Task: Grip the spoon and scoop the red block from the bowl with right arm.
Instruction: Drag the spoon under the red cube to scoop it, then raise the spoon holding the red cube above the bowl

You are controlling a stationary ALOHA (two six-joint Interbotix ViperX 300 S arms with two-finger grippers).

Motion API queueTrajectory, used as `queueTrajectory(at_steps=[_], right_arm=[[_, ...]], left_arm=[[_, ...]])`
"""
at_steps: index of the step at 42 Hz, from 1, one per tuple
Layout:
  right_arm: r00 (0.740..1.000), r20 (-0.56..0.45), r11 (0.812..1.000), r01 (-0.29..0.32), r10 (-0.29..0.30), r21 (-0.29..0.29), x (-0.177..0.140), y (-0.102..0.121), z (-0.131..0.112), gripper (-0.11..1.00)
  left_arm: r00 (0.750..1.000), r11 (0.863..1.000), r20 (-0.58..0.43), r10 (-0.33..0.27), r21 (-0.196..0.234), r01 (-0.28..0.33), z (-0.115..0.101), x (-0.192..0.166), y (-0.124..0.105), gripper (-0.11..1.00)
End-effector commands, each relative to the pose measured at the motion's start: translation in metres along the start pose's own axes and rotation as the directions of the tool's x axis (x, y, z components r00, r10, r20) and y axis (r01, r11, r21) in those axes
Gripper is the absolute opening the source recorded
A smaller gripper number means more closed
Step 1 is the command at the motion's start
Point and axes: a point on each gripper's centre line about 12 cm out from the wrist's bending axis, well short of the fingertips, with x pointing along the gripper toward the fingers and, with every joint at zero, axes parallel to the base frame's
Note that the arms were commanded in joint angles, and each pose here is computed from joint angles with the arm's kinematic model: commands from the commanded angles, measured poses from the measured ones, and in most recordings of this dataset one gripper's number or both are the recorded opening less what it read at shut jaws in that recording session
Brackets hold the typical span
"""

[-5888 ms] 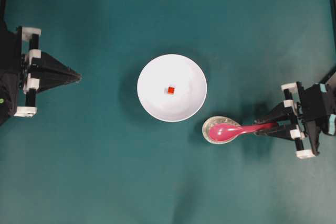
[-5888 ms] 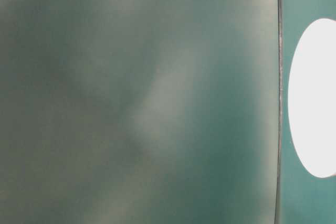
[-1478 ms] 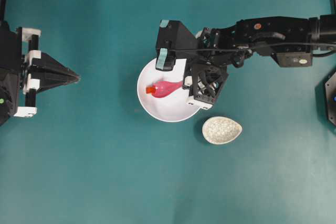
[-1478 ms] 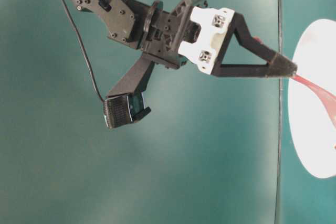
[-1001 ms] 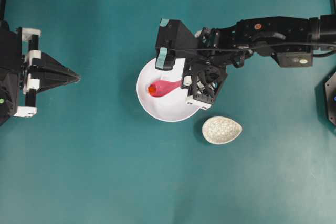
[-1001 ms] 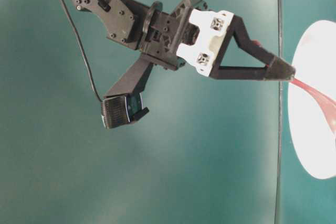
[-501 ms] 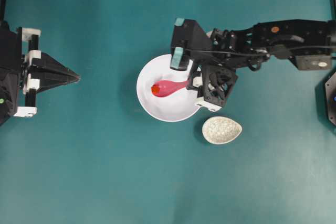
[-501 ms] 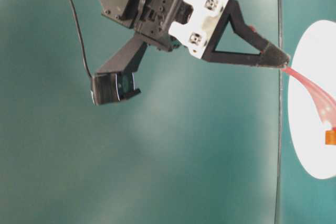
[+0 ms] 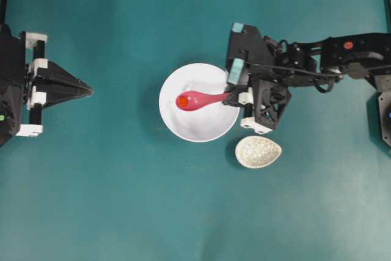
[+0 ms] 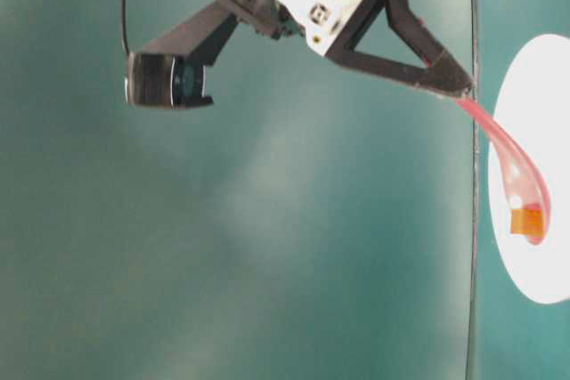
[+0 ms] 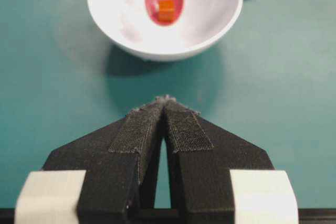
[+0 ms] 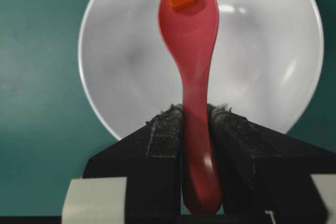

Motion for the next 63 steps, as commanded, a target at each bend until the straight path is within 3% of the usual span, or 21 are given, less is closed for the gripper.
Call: queueTrajectory(at_steps=[1,24,63], right_arm=[[0.998,0.067,1.0,-0.009,0.009,0.002,-0.012,0.003,0.006,0.22],[0.985,0.169,1.0,-0.021,0.021,-0.001,-0.013,0.01,-0.019,0.22],[0.979,0.205,1.0,-0.026,0.022,0.017,-0.015,0.01,-0.013,0.22]], left_arm=[[1.0,1.0,0.011,0.003,0.002,-0.003,0.004,0.0,0.001,0.0],[1.0,1.0,0.011,0.002,0.004,-0.002,0.004,0.0,0.0,0.0],[1.0,1.0,0.014,0.003,0.003,-0.003,0.005,0.0,0.001,0.0]])
